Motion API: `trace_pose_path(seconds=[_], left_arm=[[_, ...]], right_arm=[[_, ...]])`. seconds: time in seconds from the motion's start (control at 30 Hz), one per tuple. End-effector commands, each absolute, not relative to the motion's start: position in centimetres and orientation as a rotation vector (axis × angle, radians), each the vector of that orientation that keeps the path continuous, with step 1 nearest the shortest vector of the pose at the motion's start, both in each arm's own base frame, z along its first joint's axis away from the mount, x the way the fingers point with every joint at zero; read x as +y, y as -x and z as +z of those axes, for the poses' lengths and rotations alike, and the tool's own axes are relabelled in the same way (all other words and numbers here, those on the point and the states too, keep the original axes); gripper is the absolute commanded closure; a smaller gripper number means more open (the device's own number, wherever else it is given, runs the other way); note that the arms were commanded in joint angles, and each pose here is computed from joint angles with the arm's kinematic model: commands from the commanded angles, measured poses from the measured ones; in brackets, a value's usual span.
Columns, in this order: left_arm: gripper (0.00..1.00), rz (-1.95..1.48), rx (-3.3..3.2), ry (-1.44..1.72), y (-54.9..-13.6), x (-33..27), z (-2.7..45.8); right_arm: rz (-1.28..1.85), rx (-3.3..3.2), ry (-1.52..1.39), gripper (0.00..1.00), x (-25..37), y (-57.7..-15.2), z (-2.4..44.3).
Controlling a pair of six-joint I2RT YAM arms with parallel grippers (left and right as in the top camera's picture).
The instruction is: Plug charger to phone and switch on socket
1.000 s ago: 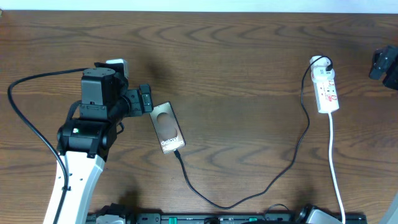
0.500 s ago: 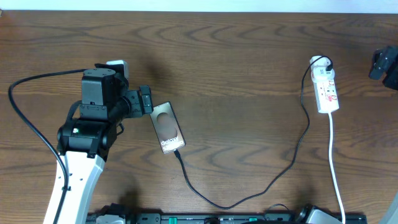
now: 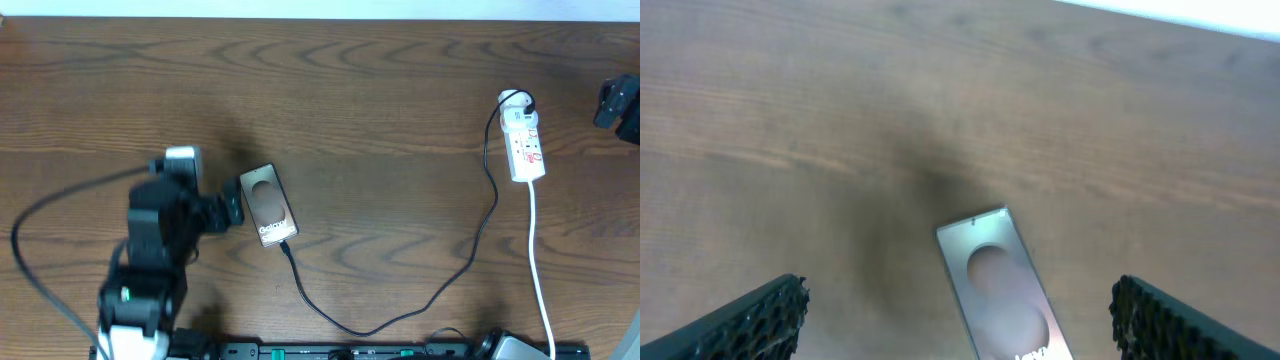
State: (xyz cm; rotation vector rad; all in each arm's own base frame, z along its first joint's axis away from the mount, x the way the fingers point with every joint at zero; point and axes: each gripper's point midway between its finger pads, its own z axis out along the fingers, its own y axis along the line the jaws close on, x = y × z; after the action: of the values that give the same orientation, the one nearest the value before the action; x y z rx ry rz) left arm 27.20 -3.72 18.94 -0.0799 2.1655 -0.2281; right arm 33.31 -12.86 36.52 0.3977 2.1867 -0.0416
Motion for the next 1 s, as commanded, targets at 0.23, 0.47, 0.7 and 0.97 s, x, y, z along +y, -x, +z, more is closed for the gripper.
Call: trace_pose_path(seconds=[0.23,0.47,0.7,0.97], left_arm=[[0.04,-0.131,1.778,-0.279,-24.8,-4.6,18.5],[0.03,-0.053,1.703,-0.204,-24.4,-2.3,18.7],[0.03,0.018,1.660,-0.082,-24.1,0.1,17.1],[0.03,-0.045,1.711,0.168,-24.3,2.0,13.8]], right_arm=[[-0.036,2.183,-0.409,0.01,-12.8,-33.3,36.7],[-0.036,2.183,-0.409,0.01,-12.8,-33.3,36.7],[-0.036,2.183,-0.409,0.01,-12.8,-33.3,36.7],[-0.036,2.183,-0.409,0.01,-12.8,-33.3,36.7]])
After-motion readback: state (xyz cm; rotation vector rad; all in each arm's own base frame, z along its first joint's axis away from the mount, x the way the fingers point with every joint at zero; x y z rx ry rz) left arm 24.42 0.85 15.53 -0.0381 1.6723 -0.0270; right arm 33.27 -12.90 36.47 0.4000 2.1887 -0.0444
